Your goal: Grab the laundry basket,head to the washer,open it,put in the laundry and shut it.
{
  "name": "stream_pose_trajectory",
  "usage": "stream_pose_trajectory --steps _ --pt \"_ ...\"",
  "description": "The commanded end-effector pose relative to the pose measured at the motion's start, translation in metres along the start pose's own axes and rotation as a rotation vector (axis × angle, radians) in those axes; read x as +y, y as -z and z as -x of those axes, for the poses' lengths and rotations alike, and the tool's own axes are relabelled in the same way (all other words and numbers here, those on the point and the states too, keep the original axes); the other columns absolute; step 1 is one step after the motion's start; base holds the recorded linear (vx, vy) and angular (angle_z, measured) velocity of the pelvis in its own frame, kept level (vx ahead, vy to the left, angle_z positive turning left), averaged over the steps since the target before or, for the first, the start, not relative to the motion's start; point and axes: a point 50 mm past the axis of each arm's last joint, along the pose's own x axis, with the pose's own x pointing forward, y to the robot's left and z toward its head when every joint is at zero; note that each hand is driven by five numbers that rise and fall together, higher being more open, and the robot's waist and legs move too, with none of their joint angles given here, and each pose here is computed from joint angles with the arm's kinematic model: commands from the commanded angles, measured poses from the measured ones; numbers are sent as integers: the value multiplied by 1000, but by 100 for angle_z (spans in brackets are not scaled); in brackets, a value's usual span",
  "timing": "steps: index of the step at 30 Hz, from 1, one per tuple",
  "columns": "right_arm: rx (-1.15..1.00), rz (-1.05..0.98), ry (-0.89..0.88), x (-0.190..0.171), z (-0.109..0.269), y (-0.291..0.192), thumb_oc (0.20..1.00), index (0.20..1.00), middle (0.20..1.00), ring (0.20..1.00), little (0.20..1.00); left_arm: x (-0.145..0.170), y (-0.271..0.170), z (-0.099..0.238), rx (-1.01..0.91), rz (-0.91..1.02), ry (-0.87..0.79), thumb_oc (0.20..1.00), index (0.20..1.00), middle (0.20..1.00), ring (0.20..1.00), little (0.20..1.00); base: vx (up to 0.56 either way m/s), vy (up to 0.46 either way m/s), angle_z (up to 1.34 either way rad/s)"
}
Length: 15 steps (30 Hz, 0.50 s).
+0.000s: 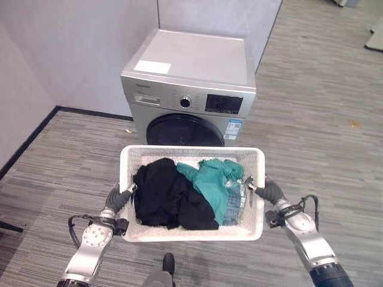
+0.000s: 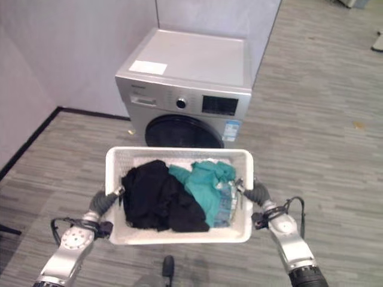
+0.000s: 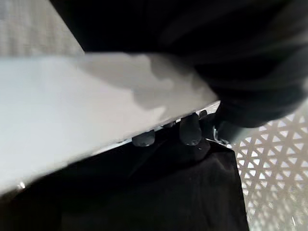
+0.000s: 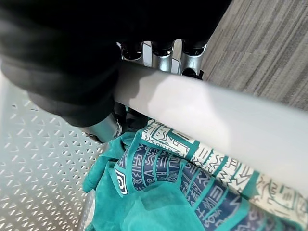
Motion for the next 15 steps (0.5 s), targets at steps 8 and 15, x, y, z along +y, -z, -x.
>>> stream_pose_trajectory --steps 8,15 --pt "-154 301 342 -132 -7 -93 200 200 200 200 200 97 -144 -50 -480 -150 -288 200 200 200 200 200 112 127 -4" --pt "-185 399 411 -163 -17 -144 200 200 200 200 200 97 -177 -91 -448 -125 -232 200 200 200 200 200 255 -38 21"
